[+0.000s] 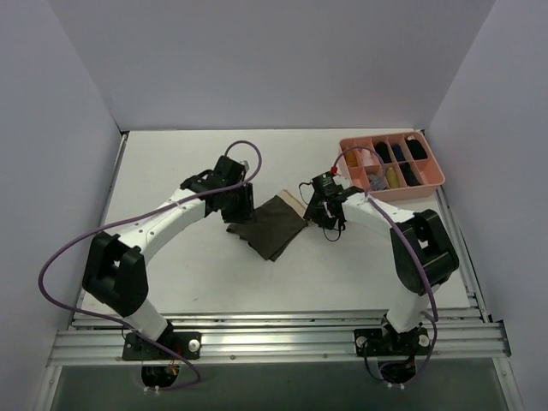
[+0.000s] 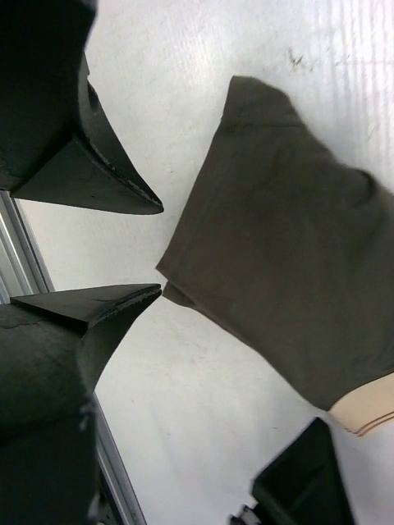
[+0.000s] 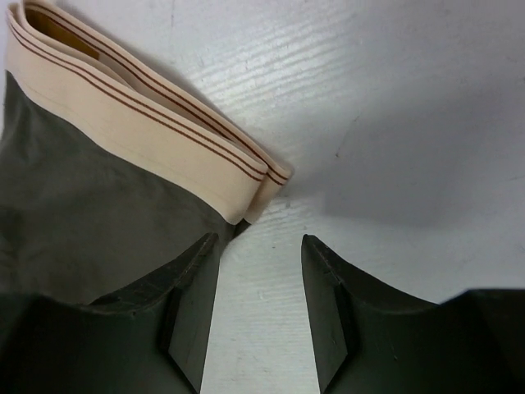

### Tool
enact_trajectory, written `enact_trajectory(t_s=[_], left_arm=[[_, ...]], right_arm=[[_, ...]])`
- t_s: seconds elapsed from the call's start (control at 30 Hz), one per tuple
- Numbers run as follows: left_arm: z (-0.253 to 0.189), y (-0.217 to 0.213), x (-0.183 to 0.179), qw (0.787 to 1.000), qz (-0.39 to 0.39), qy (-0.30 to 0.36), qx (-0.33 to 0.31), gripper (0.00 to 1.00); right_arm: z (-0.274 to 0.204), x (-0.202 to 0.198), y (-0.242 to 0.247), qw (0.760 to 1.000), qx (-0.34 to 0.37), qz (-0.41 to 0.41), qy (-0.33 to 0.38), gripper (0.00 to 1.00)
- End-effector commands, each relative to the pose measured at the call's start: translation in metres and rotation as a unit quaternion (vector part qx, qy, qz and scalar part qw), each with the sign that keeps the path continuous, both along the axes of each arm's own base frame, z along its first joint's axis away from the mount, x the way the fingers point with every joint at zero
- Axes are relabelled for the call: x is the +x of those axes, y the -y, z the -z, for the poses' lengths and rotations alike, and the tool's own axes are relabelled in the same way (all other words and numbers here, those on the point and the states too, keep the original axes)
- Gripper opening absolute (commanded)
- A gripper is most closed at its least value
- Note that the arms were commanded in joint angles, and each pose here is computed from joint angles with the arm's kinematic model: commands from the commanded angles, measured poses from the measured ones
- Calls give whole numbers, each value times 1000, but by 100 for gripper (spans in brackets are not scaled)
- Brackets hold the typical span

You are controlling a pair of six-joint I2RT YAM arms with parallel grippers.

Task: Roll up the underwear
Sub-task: Fold the underwear

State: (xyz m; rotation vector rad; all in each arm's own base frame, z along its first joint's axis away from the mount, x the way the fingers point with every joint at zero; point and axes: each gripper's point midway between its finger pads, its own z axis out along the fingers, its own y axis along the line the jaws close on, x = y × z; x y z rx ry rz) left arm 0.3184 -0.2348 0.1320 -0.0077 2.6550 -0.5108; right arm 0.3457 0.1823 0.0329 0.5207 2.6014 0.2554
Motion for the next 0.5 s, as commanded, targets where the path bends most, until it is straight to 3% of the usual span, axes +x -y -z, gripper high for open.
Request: enact_trajectory(t_s=[0.0, 0.47], left_arm=[[-9, 6, -1, 999, 19, 48, 14, 48], [17, 65, -17, 989, 106, 61, 79, 48]], right_arm=[[-17, 21, 0, 998, 11, 49, 38, 41], [24, 17, 8, 997, -8, 80, 11, 39]])
